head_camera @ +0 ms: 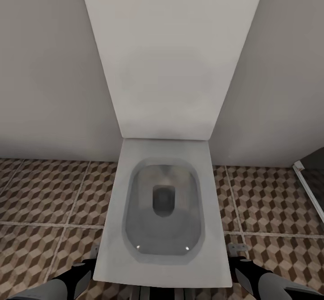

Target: Take the four mousetraps from the cabinet in the bathroom and place them on the bathroom floor. Make sure all four end up on the same floor surface, and ensure that at least two of them are either under or directly next to the same bathroom sink.

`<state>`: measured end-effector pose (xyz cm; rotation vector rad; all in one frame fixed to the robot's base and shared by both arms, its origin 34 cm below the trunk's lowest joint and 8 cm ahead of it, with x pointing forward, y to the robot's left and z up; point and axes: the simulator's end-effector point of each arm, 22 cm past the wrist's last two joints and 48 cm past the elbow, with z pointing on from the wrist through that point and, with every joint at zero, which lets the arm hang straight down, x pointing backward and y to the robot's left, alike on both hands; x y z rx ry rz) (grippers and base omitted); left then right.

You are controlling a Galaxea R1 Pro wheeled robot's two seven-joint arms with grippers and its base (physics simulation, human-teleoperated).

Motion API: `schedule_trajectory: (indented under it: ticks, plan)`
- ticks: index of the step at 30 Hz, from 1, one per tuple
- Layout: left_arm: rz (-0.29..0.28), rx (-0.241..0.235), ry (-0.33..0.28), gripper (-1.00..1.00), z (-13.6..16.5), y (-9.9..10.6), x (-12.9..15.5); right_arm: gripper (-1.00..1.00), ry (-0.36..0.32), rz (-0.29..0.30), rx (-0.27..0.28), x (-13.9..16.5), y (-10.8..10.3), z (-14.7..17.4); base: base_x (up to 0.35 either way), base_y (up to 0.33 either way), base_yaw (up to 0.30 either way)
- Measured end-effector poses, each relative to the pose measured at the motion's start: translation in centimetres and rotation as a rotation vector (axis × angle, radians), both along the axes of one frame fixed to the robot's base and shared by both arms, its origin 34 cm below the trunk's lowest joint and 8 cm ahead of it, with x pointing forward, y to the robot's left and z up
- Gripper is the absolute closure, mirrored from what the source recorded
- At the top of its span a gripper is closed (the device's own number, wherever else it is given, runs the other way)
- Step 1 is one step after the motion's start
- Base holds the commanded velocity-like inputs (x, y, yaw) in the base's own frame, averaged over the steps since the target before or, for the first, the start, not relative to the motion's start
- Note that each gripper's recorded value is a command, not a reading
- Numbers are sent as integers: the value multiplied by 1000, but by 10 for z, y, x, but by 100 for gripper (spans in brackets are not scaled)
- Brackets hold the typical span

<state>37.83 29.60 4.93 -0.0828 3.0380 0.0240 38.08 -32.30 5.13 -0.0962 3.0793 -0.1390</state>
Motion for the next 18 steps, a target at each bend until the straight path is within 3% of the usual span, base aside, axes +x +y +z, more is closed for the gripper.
schedule_trajectory:
  ticks: [18]
  plan:
    - [0,0,10,100,-3,0,-5,100,12,3,5,-5,0,-3,0,0,0]
